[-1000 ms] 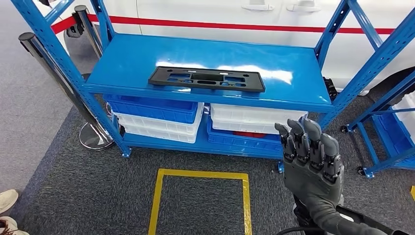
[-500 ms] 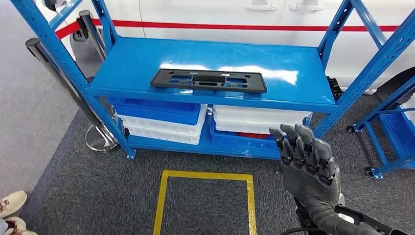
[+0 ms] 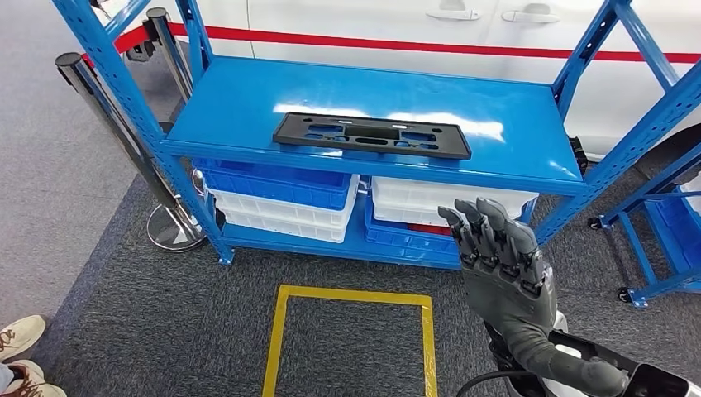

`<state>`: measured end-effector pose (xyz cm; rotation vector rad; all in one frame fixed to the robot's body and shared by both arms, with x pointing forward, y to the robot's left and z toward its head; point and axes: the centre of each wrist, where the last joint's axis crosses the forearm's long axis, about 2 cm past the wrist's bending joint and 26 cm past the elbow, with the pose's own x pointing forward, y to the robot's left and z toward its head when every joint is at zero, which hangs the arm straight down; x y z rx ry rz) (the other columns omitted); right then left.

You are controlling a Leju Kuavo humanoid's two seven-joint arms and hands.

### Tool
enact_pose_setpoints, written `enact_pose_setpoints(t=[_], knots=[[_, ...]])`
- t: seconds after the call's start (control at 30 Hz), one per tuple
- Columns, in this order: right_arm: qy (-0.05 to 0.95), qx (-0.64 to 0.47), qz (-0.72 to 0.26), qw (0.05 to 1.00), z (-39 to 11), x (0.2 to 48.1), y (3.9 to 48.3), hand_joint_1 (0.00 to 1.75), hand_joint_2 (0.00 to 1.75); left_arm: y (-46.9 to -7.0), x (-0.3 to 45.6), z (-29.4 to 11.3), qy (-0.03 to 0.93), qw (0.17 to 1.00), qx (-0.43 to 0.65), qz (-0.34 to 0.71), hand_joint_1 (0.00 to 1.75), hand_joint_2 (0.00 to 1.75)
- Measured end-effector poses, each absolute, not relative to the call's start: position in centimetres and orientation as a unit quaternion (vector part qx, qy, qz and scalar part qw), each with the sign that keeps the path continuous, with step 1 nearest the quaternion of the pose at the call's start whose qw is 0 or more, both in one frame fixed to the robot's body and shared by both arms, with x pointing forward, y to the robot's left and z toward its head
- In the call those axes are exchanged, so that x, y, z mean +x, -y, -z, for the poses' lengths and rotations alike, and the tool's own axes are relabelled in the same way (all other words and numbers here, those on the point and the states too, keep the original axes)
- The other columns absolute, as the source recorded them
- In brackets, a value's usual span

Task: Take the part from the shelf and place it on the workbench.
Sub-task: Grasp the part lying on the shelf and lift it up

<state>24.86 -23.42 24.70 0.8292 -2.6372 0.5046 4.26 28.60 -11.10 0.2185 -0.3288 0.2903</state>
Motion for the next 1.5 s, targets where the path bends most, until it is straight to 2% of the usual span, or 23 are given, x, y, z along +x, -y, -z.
enact_pose_setpoints(t=[1.5], knots=[[0.927, 0.279, -0.182, 0.175, -24.43, 25.66, 23.22, 0.00, 0.00, -28.73, 4.31, 11.12, 0.169, 0.970, 0.083, -0.152, 0.00, 0.00]])
